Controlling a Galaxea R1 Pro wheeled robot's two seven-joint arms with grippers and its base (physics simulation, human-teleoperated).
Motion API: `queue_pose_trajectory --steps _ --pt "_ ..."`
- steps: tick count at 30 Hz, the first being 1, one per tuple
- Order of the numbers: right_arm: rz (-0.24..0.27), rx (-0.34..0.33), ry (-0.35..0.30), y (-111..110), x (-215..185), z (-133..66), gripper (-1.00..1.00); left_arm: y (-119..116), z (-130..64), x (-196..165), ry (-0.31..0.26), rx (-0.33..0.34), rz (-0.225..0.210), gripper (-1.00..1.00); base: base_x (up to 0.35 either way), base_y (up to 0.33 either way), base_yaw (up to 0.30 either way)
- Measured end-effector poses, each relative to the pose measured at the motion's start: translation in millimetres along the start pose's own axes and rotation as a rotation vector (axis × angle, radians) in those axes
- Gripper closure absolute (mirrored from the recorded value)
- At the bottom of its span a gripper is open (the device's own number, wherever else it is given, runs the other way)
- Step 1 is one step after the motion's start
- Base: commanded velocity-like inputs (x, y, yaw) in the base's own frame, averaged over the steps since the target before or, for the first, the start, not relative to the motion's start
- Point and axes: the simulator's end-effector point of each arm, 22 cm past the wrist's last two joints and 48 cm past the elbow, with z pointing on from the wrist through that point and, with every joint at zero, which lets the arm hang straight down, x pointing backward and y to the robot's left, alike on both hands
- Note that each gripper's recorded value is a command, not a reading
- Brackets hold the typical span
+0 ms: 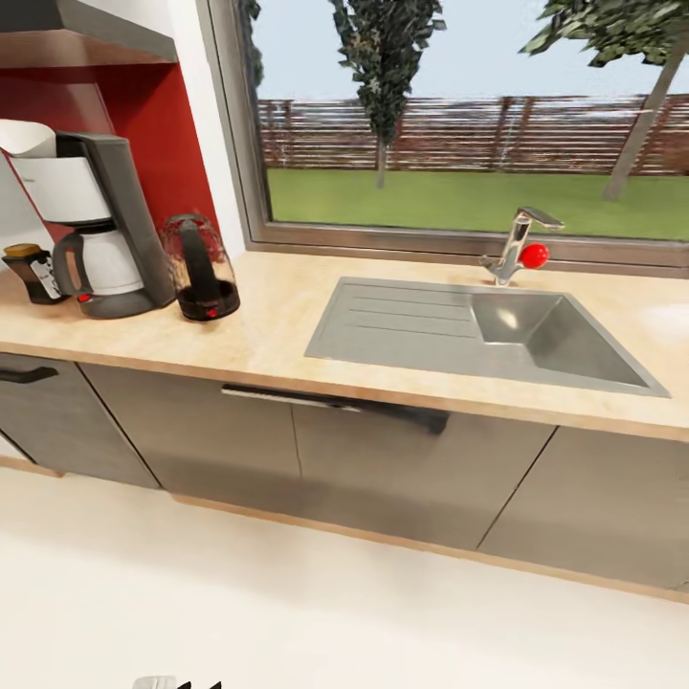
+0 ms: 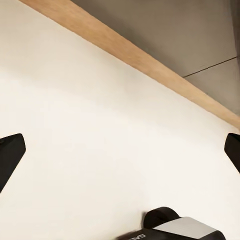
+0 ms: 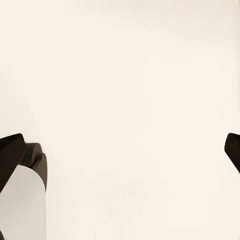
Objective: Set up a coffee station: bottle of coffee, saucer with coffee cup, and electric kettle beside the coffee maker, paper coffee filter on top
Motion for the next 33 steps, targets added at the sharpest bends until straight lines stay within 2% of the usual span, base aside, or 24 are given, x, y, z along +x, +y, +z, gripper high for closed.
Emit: queue_pose_trajectory --steps 12,24,33 --pt "0.001 0.001 -0.008 -0.8 -3.4 -0.1 -1.00 6.7 -0.1 -2.7 -0.006 -0.034 0.004 -1.00 0.000 0.000 -0.258" --pt "0.003 0.002 -0.016 -1.4 -6.6 -0.3 -1.00 6.1 0.0 -6.0 -0.012 -0.035 0.009 -1.00 0.000 0.000 -0.262" --pt "0.003 0.002 -0.018 -0.9 -7.6 -0.4 -1.00 5.8 -0.1 -6.7 -0.014 -0.035 0.010 -1.00 0.000 -0.184 -0.078"
